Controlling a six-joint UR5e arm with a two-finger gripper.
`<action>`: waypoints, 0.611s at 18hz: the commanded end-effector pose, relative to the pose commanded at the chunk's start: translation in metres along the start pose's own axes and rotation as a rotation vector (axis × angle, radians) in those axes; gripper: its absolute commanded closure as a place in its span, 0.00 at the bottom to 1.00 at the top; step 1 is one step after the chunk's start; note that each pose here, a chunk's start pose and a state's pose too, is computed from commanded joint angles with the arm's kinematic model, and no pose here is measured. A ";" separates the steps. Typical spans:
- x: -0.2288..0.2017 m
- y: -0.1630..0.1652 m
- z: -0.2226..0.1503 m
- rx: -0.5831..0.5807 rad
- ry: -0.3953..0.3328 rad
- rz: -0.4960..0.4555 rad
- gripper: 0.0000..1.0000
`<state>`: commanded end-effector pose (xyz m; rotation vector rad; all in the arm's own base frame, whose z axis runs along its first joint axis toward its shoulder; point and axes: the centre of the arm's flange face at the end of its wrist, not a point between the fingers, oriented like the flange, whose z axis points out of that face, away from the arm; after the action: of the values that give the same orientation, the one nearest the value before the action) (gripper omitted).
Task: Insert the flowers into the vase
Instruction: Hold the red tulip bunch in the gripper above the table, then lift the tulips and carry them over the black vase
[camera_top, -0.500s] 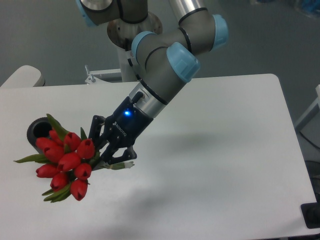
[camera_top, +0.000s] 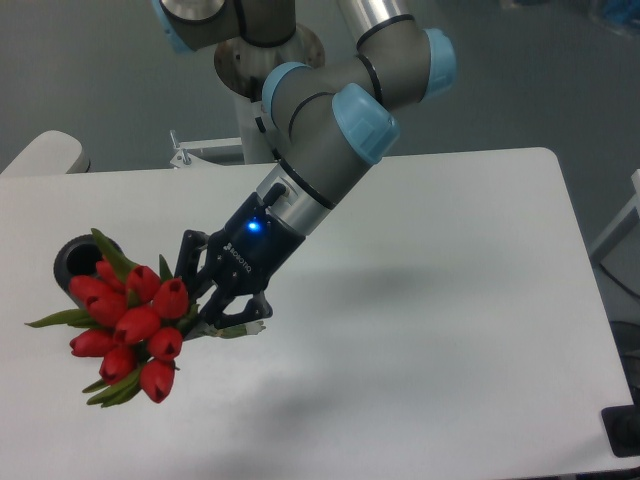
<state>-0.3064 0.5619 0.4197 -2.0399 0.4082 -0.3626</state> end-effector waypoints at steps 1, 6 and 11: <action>0.001 0.000 0.001 0.002 0.004 -0.002 0.72; 0.013 -0.006 0.009 0.030 0.041 -0.029 0.72; 0.027 -0.021 0.014 0.191 0.162 -0.031 0.72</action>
<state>-0.2734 0.5707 0.4341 -1.8386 0.4243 -0.5675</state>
